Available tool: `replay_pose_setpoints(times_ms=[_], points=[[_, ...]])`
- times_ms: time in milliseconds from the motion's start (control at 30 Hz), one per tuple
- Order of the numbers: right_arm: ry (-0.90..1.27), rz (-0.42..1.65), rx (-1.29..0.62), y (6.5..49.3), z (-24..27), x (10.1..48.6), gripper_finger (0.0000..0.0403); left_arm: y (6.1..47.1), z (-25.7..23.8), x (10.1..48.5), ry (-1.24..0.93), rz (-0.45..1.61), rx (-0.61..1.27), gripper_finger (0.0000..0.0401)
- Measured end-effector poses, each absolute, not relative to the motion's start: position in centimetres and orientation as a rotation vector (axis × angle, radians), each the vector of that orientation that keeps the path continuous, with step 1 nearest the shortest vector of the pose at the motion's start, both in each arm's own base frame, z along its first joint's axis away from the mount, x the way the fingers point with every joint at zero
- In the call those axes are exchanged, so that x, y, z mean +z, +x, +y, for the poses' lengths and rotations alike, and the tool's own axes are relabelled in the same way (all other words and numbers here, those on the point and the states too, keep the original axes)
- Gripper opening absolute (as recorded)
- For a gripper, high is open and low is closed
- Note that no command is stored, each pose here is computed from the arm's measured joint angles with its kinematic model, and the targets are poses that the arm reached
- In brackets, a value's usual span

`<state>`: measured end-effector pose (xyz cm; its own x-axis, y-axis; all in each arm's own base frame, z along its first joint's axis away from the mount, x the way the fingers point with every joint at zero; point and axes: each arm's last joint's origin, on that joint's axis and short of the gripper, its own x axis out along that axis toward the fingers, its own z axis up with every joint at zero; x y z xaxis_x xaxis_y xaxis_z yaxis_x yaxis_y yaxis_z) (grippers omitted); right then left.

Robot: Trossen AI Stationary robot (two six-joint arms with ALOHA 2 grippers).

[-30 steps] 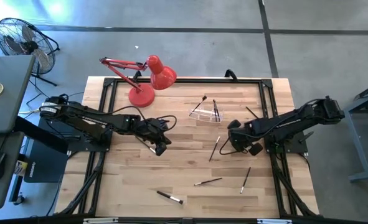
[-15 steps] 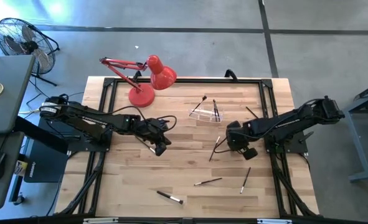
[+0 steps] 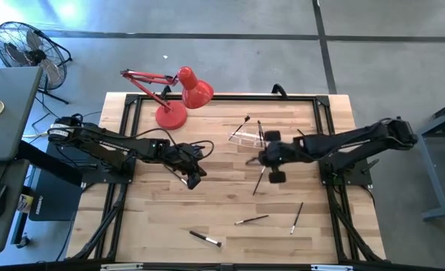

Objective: Put items in baskets/containers
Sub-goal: Put the powder brush into the transparent organizer

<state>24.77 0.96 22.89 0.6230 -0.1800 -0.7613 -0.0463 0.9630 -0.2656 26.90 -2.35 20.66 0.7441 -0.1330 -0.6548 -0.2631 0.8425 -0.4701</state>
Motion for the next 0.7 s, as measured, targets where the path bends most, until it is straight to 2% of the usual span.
replay_pose_setpoints(times_ms=[167, 300, 433, 567, 700], points=[[-0.093, 0.612, -0.174, 24.8, -2.2, 23.5, 0.0028, 26.9, -2.3, 20.6, -0.574, 0.742, 0.076, 0.0000], [0.079, 0.288, -0.218, 24.2, -4.9, 23.1, 0.0029, 26.9, -2.4, 20.6, -0.556, 0.744, 0.061, 0.0000], [0.131, 0.011, -0.293, 23.2, -6.5, 22.5, 0.0028, 26.9, -2.4, 20.6, -0.554, 0.748, 0.052, 0.0000], [0.140, 0.003, -0.405, 22.9, -7.6, 20.2, 0.0028, 26.9, -2.4, 20.6, -0.531, 0.747, 0.044, 0.0000], [0.156, 0.045, -0.420, 23.5, -8.2, 18.3, 0.0029, 26.9, -2.4, 20.6, -0.526, 0.747, 0.049, 0.0000]])
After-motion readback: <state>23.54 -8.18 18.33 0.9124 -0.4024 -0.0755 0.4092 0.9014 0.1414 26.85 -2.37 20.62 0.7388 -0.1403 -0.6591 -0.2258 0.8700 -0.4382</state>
